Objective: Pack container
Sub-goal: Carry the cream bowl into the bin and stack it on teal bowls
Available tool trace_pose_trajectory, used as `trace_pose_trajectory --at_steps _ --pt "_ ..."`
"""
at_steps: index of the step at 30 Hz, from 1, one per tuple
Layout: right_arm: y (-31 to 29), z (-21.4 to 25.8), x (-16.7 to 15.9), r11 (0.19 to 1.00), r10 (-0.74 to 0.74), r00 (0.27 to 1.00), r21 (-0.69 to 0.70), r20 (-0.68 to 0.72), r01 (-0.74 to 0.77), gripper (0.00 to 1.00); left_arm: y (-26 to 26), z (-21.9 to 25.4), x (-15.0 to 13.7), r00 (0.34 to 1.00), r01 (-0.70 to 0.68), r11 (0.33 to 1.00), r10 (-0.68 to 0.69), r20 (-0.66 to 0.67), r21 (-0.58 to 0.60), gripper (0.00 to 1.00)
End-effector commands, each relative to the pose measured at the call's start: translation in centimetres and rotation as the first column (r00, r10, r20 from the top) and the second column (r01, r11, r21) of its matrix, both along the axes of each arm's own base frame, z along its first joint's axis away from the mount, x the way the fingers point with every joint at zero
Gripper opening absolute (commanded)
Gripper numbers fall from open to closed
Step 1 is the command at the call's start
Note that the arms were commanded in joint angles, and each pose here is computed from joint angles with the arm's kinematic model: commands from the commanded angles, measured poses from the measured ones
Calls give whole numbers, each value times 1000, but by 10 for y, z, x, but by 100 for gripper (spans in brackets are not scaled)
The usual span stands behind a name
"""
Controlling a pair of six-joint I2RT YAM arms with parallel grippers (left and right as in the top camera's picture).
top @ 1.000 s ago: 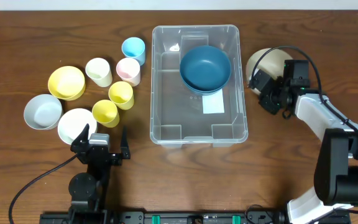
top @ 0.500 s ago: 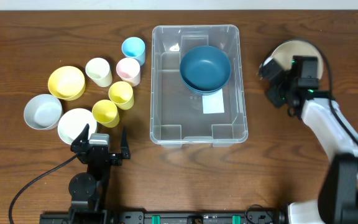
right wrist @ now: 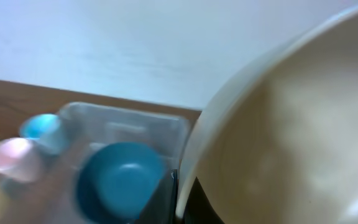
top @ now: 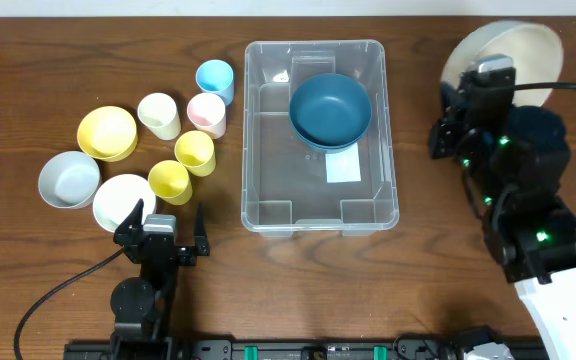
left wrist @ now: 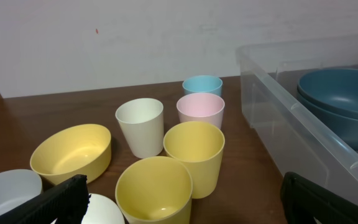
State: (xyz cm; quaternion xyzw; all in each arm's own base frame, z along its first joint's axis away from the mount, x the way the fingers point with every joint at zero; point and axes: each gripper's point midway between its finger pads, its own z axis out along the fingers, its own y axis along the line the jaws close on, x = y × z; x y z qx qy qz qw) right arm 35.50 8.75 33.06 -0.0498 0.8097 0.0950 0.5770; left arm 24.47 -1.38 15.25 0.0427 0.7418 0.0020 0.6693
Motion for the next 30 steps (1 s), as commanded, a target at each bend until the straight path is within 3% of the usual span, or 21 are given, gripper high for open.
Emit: trace_pose_trajectory --at_steps 1,6,15,30 --pt "14 -12 5 983 -75 993 159 -93 89 1 0 -15 -1 999 -4 1000 3 -49 -8 98" --pt "58 -45 16 982 -2 982 186 -186 38 1 0 -15 -1 999 -4 1000 3 -49 -8 98" --pt "130 -78 36 993 101 947 85 -304 -79 1 0 -15 -1 999 -4 1000 3 -49 -8 98" --pt "182 -142 68 977 156 893 -68 -422 -203 2 0 -15 -1 999 -4 1000 3 -49 -8 98"
